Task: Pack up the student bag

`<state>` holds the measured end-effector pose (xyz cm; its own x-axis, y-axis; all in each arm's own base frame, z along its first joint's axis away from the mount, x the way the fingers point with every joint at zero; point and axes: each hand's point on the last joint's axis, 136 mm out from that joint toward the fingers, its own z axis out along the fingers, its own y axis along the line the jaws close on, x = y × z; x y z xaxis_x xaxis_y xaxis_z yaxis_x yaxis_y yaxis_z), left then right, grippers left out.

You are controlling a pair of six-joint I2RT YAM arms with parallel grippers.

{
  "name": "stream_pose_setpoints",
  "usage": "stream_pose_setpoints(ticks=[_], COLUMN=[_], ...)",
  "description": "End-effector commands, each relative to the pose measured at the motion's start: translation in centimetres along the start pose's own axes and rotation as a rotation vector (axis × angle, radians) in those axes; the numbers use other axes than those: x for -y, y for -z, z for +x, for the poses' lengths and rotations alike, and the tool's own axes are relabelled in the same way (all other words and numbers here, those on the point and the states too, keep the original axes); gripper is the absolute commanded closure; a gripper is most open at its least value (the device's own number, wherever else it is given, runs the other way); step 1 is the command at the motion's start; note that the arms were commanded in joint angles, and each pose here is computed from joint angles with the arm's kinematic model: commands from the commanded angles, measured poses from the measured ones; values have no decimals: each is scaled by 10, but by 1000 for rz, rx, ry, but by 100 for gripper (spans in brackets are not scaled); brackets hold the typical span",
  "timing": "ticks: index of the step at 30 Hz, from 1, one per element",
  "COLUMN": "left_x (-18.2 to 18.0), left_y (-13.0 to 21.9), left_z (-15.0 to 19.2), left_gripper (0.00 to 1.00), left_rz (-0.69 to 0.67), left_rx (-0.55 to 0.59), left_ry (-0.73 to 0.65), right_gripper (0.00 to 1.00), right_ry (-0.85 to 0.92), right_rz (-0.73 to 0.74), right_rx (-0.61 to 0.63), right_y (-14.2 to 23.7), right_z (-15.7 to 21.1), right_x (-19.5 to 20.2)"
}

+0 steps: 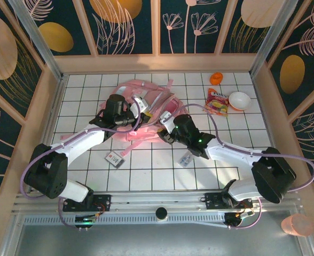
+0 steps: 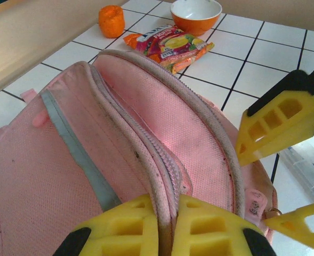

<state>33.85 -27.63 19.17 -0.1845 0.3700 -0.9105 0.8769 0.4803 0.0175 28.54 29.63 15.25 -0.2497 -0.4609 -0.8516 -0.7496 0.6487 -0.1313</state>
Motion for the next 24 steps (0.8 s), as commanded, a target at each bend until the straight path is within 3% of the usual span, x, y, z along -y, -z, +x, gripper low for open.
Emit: stream_pose_setpoints(ticks=[1, 12, 18, 24], left_x=[-4, -4, -2, -6], left_y=[16, 13, 12, 11], left_z=[-48, -47, -47, -44], left_gripper=[100, 100, 100, 100], left_rz=[-10, -1, 9, -14], left_rx=[132, 133, 137, 121], left_ry=[-47, -44, -43, -51], right_gripper=[56, 70, 64, 89], right_ry=[61, 50, 7, -15], right_rz=[15, -64, -61, -38], right_rx=[103, 109, 97, 64], right_y=[-5, -11, -14, -15], right_z=[-31, -41, -43, -39], right_x=[1, -13, -11, -6])
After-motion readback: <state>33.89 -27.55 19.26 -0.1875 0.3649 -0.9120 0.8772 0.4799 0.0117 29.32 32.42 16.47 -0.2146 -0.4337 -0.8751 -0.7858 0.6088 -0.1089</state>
